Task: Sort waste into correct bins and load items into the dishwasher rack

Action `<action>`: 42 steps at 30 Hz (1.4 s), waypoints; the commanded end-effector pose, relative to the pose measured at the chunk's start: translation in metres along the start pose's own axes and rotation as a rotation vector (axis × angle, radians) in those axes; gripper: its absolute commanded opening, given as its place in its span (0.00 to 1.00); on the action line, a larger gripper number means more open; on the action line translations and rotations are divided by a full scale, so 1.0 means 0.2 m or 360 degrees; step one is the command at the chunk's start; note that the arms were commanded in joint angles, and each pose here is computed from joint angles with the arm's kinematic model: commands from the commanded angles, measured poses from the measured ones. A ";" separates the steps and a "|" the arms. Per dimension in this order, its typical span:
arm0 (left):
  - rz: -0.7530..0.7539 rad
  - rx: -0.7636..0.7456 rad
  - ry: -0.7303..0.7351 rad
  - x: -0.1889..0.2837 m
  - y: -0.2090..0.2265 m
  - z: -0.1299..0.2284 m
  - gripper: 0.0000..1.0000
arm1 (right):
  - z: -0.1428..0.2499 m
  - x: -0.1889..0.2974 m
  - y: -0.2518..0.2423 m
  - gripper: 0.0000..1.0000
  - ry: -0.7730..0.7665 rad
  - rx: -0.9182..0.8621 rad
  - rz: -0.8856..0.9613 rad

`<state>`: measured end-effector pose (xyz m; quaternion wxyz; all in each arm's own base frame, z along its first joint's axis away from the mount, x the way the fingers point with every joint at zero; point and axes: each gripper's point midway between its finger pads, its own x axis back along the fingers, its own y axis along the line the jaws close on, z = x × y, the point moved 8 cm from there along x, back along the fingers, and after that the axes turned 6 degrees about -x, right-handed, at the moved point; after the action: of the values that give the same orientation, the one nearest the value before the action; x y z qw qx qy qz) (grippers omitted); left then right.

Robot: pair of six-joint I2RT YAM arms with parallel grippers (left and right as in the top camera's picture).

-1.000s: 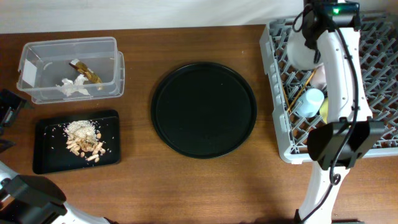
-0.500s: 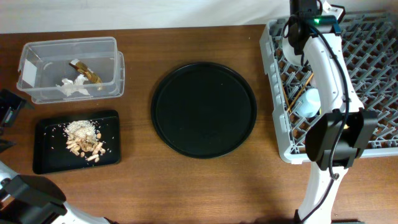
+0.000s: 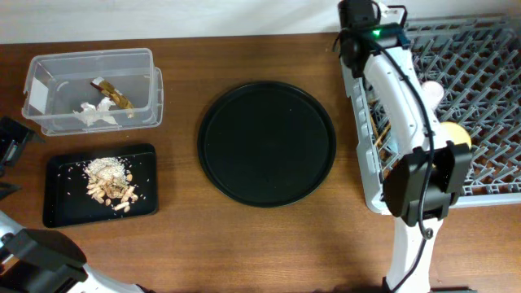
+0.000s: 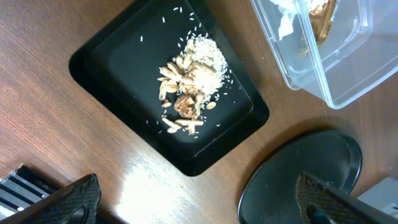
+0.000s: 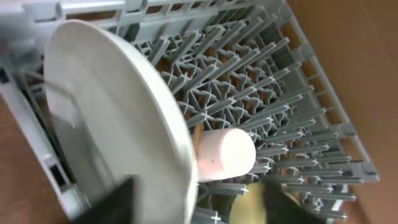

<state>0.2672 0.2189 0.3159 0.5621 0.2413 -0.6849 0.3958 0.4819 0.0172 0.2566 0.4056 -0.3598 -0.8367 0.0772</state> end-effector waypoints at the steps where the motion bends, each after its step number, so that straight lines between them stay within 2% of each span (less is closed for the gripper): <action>1: 0.0017 -0.0017 -0.0031 0.04 0.00 0.03 0.99 | -0.05 0.14 -0.10 0.92 -0.0068 -0.0040 0.0009; 3: 0.0018 -0.0017 -0.0031 0.04 0.00 0.03 0.99 | -0.07 0.22 -0.17 0.94 -0.0057 -0.0127 -0.0019; 6: 0.0017 -0.0017 -0.0031 0.04 0.00 0.03 0.99 | -0.08 0.38 -0.29 1.00 0.0013 -0.0230 -0.0223; 11: 0.0017 -0.0017 -0.0031 0.04 0.00 0.03 0.99 | -0.03 0.71 -0.54 0.98 0.0138 -0.0406 -0.0646; 14: 0.0018 -0.0017 -0.0031 0.04 0.00 0.03 0.99 | 0.08 0.89 -0.72 0.98 0.0252 -0.0485 -0.0789; 17: 0.0017 -0.0017 -0.0031 0.04 0.00 0.03 0.99 | 0.18 1.00 -0.88 0.98 0.0310 -0.0497 -0.0804; 23: 0.0018 -0.0019 -0.0036 0.04 0.00 0.02 0.99 | 0.46 1.23 -1.09 0.99 0.0232 -0.0361 -0.0946; 29: 0.0018 -0.0019 -0.0035 0.04 0.00 0.02 0.99 | 0.78 1.17 -1.18 0.98 0.0228 -0.0393 -0.0986; 33: 0.0018 -0.0019 -0.0035 0.04 0.00 0.02 0.99 | 0.98 1.12 -1.13 0.98 0.0451 -0.0299 -0.1134; 36: 0.0018 -0.0019 -0.0035 0.04 0.00 0.02 0.99 | 1.05 1.06 -1.09 0.98 0.0529 -0.0241 -0.1069; 42: 0.0018 -0.0018 -0.0035 0.04 0.00 0.02 0.99 | 1.06 1.01 -1.03 0.98 0.0617 -0.0172 -0.0989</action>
<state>0.2675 0.2192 0.3158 0.5614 0.2415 -0.6857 0.3955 0.1285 0.0340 0.3341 0.5261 -0.1157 -0.8254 -0.1690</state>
